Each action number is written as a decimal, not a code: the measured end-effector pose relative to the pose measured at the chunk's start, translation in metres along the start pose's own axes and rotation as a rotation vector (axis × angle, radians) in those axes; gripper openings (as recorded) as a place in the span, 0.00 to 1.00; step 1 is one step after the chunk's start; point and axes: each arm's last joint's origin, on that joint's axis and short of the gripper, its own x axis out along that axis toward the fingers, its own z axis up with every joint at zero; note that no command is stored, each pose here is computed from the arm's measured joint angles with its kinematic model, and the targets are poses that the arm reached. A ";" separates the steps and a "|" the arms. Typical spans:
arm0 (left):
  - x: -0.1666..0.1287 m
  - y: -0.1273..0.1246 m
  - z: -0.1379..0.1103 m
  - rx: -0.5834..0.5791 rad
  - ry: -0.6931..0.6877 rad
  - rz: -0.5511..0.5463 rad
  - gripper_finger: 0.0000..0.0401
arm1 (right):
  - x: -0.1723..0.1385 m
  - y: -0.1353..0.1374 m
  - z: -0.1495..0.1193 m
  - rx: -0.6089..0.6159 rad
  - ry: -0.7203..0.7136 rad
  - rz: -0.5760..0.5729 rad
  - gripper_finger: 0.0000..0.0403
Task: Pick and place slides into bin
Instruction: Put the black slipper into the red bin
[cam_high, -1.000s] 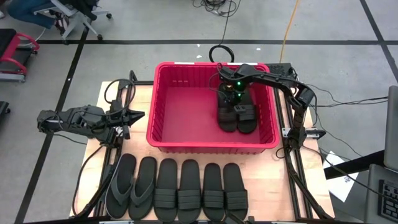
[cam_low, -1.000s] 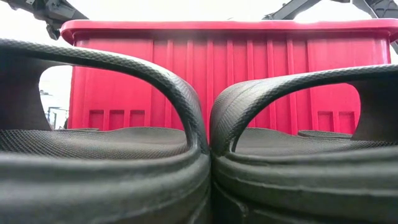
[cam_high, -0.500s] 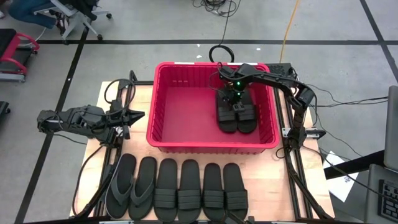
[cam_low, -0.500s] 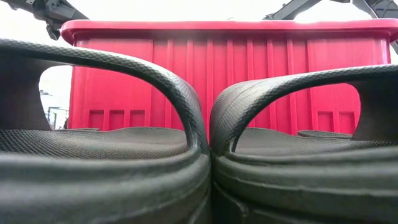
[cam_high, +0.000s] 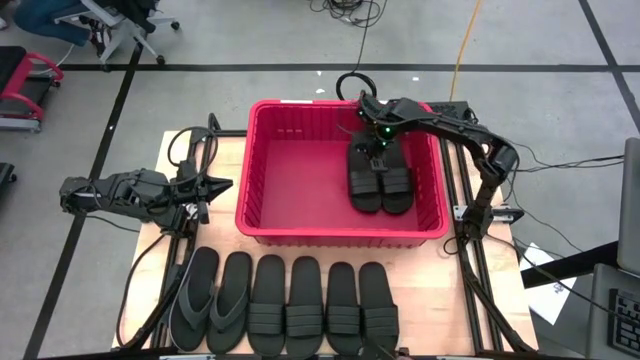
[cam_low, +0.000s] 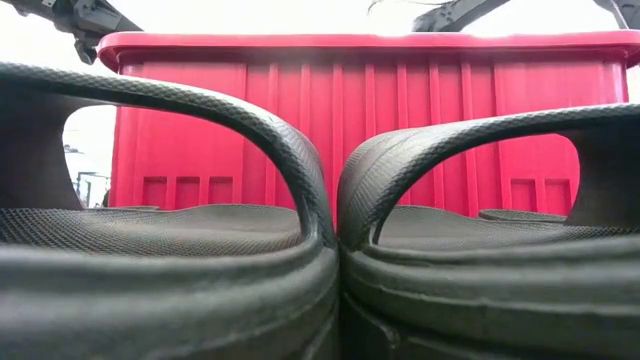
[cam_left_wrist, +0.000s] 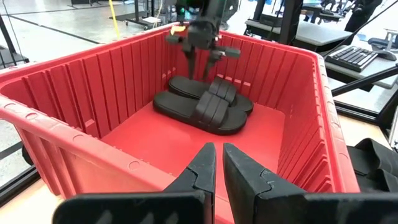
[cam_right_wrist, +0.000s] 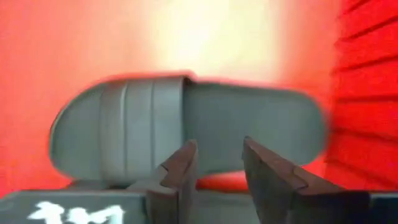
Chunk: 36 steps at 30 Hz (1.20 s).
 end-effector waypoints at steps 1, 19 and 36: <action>0.000 0.000 0.000 0.000 0.000 0.000 0.06 | -0.004 0.000 0.003 0.002 -0.038 -0.021 0.28; 0.000 0.000 0.000 0.003 -0.002 0.009 0.06 | 0.028 0.021 0.041 0.021 -0.224 0.143 0.01; 0.000 0.000 0.000 -0.021 0.002 0.010 0.06 | 0.090 0.027 0.031 0.045 0.107 0.079 0.00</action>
